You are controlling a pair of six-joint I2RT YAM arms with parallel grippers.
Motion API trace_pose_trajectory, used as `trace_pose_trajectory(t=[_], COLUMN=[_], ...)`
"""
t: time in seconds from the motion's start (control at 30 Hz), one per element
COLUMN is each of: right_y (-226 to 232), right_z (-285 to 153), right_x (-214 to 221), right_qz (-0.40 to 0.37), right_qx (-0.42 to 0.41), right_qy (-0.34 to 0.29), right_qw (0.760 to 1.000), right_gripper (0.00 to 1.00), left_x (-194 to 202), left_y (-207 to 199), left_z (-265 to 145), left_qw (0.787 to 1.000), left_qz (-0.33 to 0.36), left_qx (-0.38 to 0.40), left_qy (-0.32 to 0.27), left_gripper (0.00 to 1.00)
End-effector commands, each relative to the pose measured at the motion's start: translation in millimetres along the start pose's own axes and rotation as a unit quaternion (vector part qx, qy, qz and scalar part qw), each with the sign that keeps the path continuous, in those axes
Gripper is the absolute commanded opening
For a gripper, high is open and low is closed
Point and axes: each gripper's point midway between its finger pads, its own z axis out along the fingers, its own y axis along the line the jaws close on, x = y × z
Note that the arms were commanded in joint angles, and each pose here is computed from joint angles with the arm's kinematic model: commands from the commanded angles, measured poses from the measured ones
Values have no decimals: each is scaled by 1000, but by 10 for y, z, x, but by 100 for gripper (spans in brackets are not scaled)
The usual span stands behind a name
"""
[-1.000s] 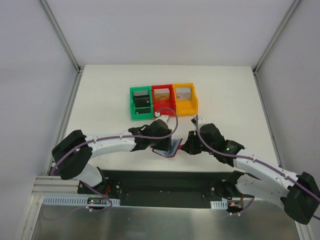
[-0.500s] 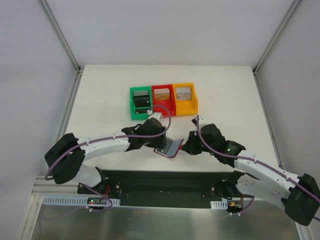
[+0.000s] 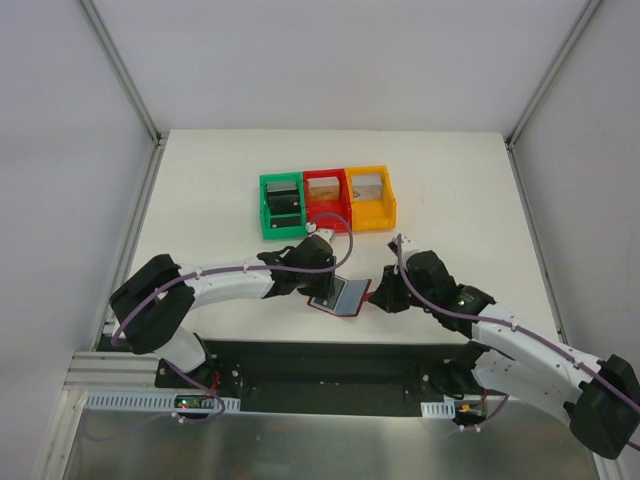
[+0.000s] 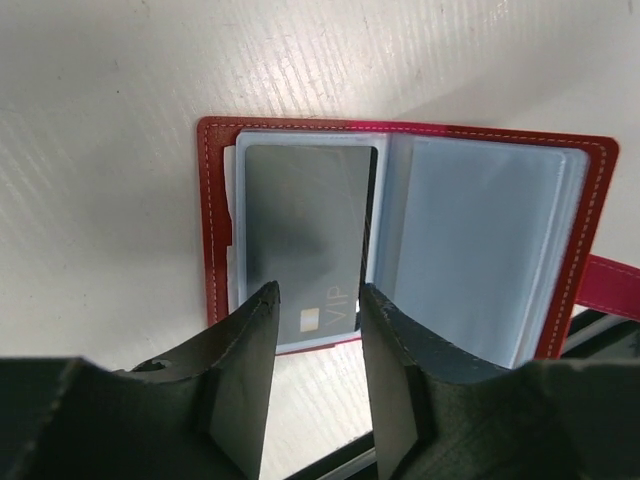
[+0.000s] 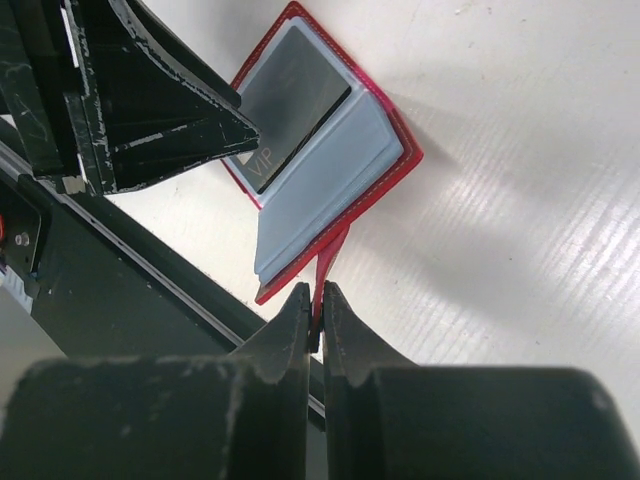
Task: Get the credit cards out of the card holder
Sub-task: Remove the credit card from the card holder.
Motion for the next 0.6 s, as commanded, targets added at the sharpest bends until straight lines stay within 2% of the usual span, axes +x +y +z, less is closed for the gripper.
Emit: trace_pose_trajectory(t=[0.0, 0.17, 0.27, 0.43, 0.57], right_y=[-61, -91, -67, 109, 243], right_z=[-57, -129, -184, -219, -62], right_x=[-15, -65, -133, -292, -336], right_qz=[0, 1, -1, 5, 20], right_qx=[8, 18, 20, -11, -38], right_qy=[-6, -14, -21, -38, -23], right_qw=[1000, 1000, 1000, 999, 999], right_gripper=[10, 26, 31, 33, 33], left_x=[-89, -16, 3, 65, 148], left_y=[-91, 3, 56, 125, 211], left_z=[45, 70, 67, 64, 41], left_qw=[1000, 1000, 1000, 1000, 1000], left_qz=[14, 8, 5, -3, -16], left_qx=[14, -1, -9, -18, -25], left_qy=[-5, -3, -4, -2, -2], left_gripper=[35, 29, 27, 21, 16])
